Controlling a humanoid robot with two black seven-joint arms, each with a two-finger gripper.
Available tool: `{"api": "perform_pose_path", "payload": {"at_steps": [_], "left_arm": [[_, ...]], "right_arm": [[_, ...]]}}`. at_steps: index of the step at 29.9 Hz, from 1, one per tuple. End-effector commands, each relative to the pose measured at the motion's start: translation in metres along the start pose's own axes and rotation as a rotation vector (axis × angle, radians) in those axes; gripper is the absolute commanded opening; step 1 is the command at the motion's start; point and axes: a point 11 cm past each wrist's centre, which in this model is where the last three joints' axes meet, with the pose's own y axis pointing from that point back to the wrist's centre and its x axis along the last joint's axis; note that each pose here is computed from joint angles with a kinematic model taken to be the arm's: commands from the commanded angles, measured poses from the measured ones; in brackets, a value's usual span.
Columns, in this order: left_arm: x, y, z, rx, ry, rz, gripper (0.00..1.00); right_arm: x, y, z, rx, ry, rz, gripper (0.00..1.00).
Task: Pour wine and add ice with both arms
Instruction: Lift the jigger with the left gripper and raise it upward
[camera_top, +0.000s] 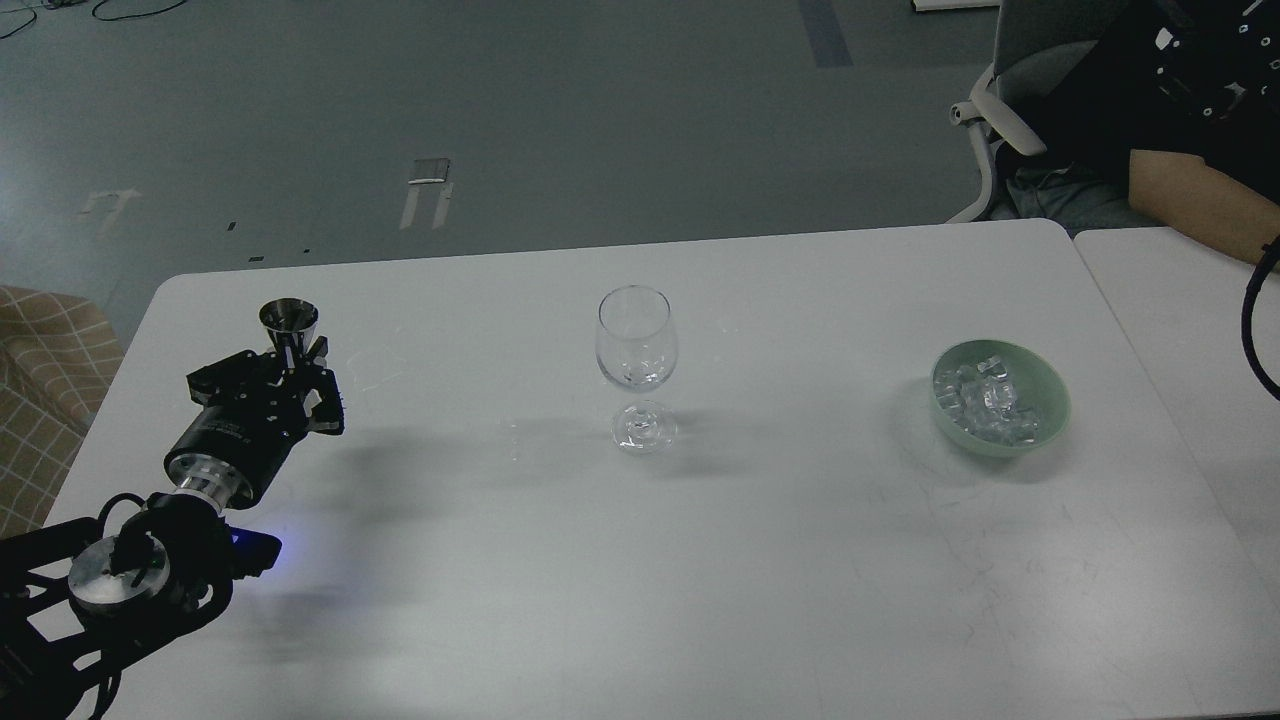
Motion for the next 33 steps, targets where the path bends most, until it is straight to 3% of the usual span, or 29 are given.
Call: {"api": "perform_pose_path", "payload": {"at_steps": [1, 33], "left_arm": [[-0.001, -0.001, -0.001, 0.004, -0.004, -0.004, 0.15], [-0.023, 0.003, -0.041, 0.146, -0.039, -0.094, 0.14]], "right_arm": [[0.000, 0.000, 0.000, 0.000, 0.001, 0.000, 1.00], [-0.001, 0.000, 0.001, 0.001, -0.003, -0.001, 1.00]]}}
